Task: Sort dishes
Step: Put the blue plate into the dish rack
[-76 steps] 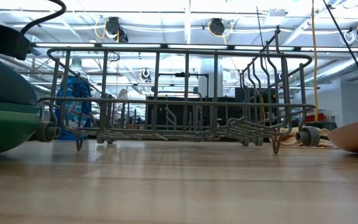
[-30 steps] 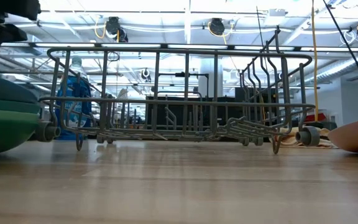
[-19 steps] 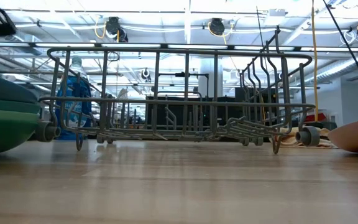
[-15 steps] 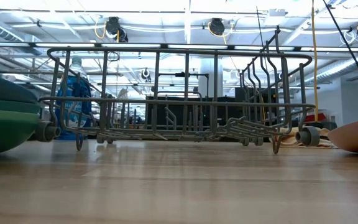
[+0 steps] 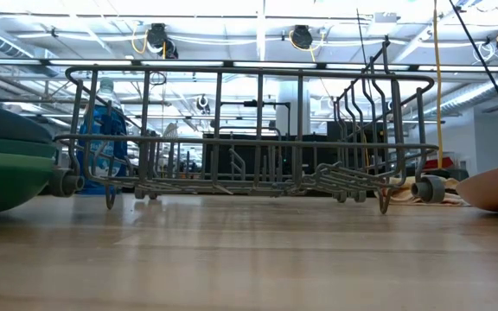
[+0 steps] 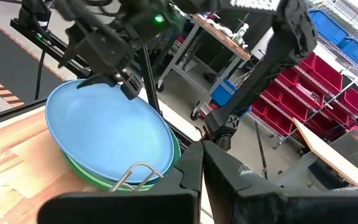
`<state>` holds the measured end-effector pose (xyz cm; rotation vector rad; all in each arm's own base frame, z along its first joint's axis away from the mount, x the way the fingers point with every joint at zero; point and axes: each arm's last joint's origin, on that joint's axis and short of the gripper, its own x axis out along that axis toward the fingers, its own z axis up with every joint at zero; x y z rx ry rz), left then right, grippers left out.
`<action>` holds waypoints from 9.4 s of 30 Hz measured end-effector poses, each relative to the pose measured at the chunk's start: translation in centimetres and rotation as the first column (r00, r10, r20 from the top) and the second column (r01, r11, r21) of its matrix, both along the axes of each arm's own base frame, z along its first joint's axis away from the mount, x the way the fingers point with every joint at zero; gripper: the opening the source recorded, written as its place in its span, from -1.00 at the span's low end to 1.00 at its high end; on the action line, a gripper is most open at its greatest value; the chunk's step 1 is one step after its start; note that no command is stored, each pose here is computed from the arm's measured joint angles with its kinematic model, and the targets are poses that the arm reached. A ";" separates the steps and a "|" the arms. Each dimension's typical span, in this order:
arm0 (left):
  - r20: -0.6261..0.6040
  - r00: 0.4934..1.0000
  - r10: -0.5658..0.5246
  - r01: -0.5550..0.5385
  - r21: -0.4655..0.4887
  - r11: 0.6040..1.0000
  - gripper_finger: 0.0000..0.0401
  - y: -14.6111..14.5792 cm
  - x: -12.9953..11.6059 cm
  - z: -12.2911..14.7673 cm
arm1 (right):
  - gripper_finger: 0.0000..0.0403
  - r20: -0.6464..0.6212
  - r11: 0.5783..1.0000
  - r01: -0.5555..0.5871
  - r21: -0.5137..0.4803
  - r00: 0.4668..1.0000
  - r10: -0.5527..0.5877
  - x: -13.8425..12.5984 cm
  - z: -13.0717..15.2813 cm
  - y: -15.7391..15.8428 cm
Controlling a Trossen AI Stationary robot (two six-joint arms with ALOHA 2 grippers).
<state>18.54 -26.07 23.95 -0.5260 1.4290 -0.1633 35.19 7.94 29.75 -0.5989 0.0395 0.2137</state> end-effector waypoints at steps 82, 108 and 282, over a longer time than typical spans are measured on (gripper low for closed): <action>0.204 0.928 0.311 -0.353 0.218 0.910 -1.00 -3.4 2.2 15.0 | -0.96 0.071 0.998 0.058 -0.025 0.996 -0.057 -1.5 2.3 0.1; 0.939 0.315 0.134 -0.744 0.157 0.650 -1.00 7.3 -2.8 24.6 | -0.96 -0.005 0.995 0.100 -0.014 0.995 -0.100 -6.3 5.6 -0.3; 0.883 -0.112 0.455 -0.749 -0.376 0.546 -0.61 10.9 -2.8 -3.6 | -0.96 -0.021 0.997 0.077 0.005 0.997 -0.077 -8.1 6.6 -0.2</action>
